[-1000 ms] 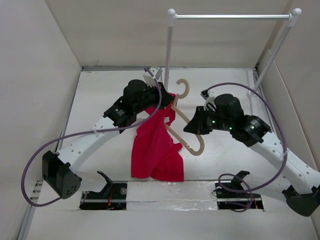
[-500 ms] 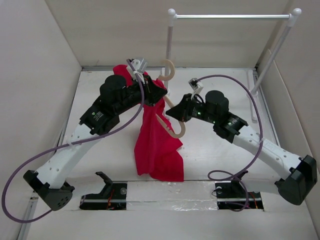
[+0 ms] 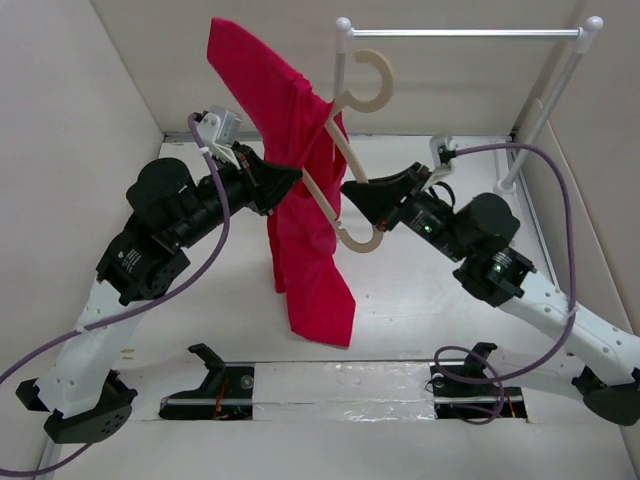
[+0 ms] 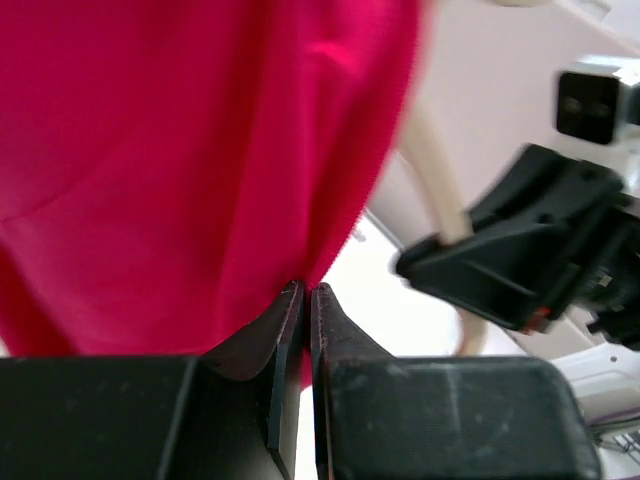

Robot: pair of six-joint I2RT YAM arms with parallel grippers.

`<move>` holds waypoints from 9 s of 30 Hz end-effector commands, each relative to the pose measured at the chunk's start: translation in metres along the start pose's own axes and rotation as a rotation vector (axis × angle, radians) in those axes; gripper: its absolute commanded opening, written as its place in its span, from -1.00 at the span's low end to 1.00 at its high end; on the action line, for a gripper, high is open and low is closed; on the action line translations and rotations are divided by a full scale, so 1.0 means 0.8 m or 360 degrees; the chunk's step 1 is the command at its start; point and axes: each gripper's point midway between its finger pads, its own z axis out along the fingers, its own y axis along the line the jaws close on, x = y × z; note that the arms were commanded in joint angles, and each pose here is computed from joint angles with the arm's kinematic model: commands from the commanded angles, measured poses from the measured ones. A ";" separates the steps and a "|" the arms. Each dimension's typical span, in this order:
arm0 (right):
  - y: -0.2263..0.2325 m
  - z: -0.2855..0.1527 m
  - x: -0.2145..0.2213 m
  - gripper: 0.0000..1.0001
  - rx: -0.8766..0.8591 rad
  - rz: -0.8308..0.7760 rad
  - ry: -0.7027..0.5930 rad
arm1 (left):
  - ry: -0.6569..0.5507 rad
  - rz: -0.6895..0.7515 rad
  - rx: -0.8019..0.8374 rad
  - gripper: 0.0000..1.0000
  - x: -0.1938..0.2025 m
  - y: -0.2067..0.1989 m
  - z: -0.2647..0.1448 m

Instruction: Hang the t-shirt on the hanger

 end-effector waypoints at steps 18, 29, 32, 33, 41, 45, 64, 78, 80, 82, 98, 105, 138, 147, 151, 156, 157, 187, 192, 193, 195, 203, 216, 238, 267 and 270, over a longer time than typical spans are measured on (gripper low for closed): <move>0.016 -0.012 -0.035 -1.00 0.0178 -0.0040 -0.0397 | -0.0368 -0.0068 -0.0216 0.00 -0.113 -0.001 -0.016; 0.023 -0.014 -0.017 -1.00 0.0164 -0.0070 -0.0291 | -0.0556 -0.0442 -0.0313 0.25 -0.127 0.018 0.027; 0.024 -0.012 -0.011 -1.00 0.0168 -0.0090 -0.0263 | -0.0505 -0.0503 -0.0344 0.33 -0.115 0.025 0.049; 0.023 -0.013 -0.011 -1.00 0.0177 -0.0100 -0.0263 | -0.0491 -0.0512 -0.0350 0.35 -0.111 0.027 0.057; 0.021 -0.011 -0.001 -1.00 0.0203 -0.0153 -0.0230 | -0.0396 -0.0594 -0.0417 0.39 -0.075 0.054 0.093; 0.016 -0.002 0.008 -1.00 0.0232 -0.0195 -0.0195 | -0.0425 -0.0674 -0.0416 0.27 -0.063 0.061 0.097; 0.014 0.012 0.089 -0.95 0.0254 -0.0094 0.0122 | -0.0436 -0.0807 -0.0421 -1.00 -0.001 0.086 0.072; 0.007 -0.052 0.111 0.14 0.0267 0.0038 0.0374 | -0.0465 -0.0896 -0.0351 -1.00 0.000 0.073 0.025; -0.009 -0.062 0.107 -0.14 0.0304 0.0049 0.0356 | -0.0462 -0.0913 -0.0330 -1.00 -0.001 0.069 0.022; -0.038 -0.068 0.120 -1.00 0.0300 0.0044 0.0400 | -0.0468 -0.0939 -0.0304 -1.00 -0.005 0.064 0.017; -0.138 -0.069 0.178 0.45 0.0114 -0.0034 0.0809 | -0.0429 -0.1054 -0.0210 -1.00 -0.021 0.040 0.013; -0.135 -0.053 0.211 0.17 0.0028 -0.0034 0.0920 | -0.0445 -0.1105 -0.0172 -1.00 -0.020 0.037 0.012; 0.001 -0.249 0.322 -1.00 0.0235 0.0551 0.1349 | -0.1445 -0.1015 -0.0118 -1.00 -0.191 0.095 0.039; 0.027 -0.300 0.356 -1.00 0.0219 0.0696 0.1644 | -0.1595 -0.1062 -0.0092 -1.00 -0.226 0.108 0.050; 0.030 -0.301 0.338 -1.00 0.0234 0.0662 0.1626 | -0.1569 -0.0942 -0.0182 -1.00 -0.225 0.115 0.061; 0.036 -0.267 0.275 -1.00 0.0296 0.0570 0.1422 | -0.1431 -0.0901 -0.0170 -1.00 -0.182 0.117 0.061; 0.031 -0.257 0.266 -1.00 0.0352 0.0540 0.1369 | -0.1336 -0.0912 -0.0202 -1.00 -0.149 0.128 0.071; 0.066 -0.069 0.148 -0.99 0.0355 0.0304 0.0805 | -0.0512 -0.1396 -0.0167 -1.00 0.082 0.114 0.046; 0.044 -0.053 0.168 -0.26 0.0491 0.0214 0.0818 | -0.0514 -0.1393 -0.0166 -1.00 0.080 0.113 0.044; 0.038 -0.051 0.182 -0.21 0.0517 0.0188 0.0863 | -0.0514 -0.1393 -0.0166 -1.00 0.080 0.113 0.044; 0.034 -0.048 0.192 -0.21 0.0554 0.0176 0.0893 | -0.0517 -0.1397 -0.0161 -1.00 0.079 0.112 0.042; 0.003 -0.041 0.210 -0.55 0.0749 0.0135 0.0856 | -0.0462 -0.1406 -0.0140 -1.00 0.087 0.106 0.040; -0.019 -0.036 0.218 -1.00 0.0904 0.0056 0.0800 | -0.0455 -0.1344 -0.0155 -1.00 0.079 0.104 0.040; 0.011 -0.140 0.175 -1.00 0.0665 0.0222 0.1025 | -0.0539 -0.0687 -0.0649 0.42 -0.013 0.182 0.093; 0.025 -0.131 0.142 -1.00 0.0540 0.0241 0.0949 | -0.0233 -0.0885 -0.0610 -0.30 0.063 0.230 0.193; 0.026 -0.129 0.140 -1.00 0.0537 0.0240 0.0946 | -0.0251 -0.0894 -0.0621 -1.00 0.058 0.240 0.191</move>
